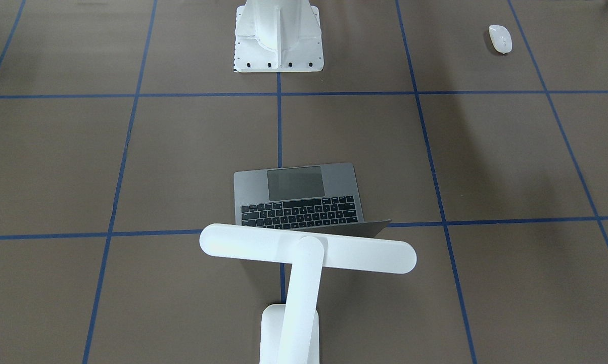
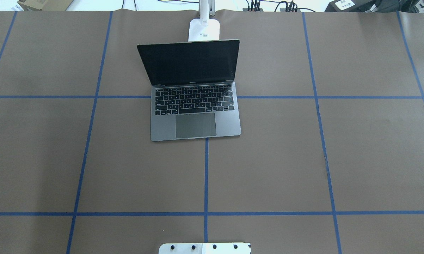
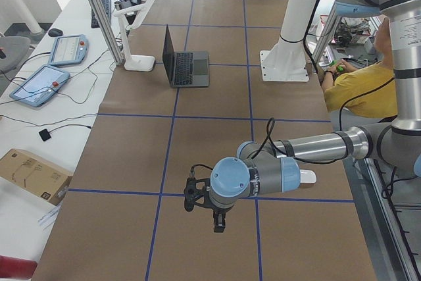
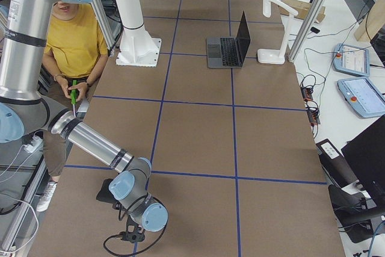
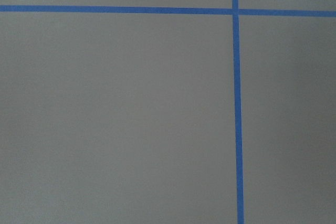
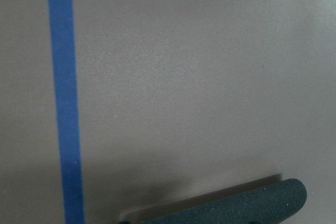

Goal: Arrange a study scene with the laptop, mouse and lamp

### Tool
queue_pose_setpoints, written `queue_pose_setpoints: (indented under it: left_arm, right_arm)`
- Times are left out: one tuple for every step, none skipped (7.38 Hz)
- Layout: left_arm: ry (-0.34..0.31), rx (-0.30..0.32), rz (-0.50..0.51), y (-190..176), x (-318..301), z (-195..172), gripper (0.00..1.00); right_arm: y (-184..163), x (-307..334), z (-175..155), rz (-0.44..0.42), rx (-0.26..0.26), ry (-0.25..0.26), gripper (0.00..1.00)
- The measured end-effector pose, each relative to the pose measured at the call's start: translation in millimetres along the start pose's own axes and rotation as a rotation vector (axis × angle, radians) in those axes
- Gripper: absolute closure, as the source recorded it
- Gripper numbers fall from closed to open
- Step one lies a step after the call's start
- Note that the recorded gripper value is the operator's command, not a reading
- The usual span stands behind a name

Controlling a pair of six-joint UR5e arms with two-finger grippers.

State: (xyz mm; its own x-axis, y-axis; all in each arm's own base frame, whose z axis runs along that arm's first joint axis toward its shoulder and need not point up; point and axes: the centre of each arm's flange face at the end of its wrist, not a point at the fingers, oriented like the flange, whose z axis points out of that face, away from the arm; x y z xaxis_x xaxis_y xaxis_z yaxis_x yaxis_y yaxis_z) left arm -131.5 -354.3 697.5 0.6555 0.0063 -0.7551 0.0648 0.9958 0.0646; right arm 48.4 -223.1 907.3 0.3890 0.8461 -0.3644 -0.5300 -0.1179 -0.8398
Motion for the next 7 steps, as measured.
queue_pose_setpoints:
  left_arm:
    - [0.000,0.000,0.000,0,0,0,0.00]
    - [0.000,-0.001,0.000,1,0,0,0.00]
    - [0.000,-0.001,0.000,1,-1,1,0.00]
    - [0.000,-0.001,0.001,1,-1,1,0.00]
    - [0.000,-0.002,0.000,2,-1,1,0.00]
    - [0.000,-0.002,0.000,2,-1,1,0.00]
    - [0.000,-0.001,0.001,2,-1,1,0.00]
  right_arm:
    - [0,2,2,0.006,-0.014,0.000,0.27]
    - [-1,4,4,0.009,-0.023,0.000,0.31]
    - [-1,5,5,0.010,-0.027,-0.001,0.45]
    - [1,5,4,0.007,-0.030,-0.005,0.65]
    - [5,3,2,0.005,-0.046,-0.020,0.84]
    - [12,0,-2,0.005,-0.069,-0.038,1.00]
    - [21,-3,-8,0.004,-0.085,-0.054,1.00]
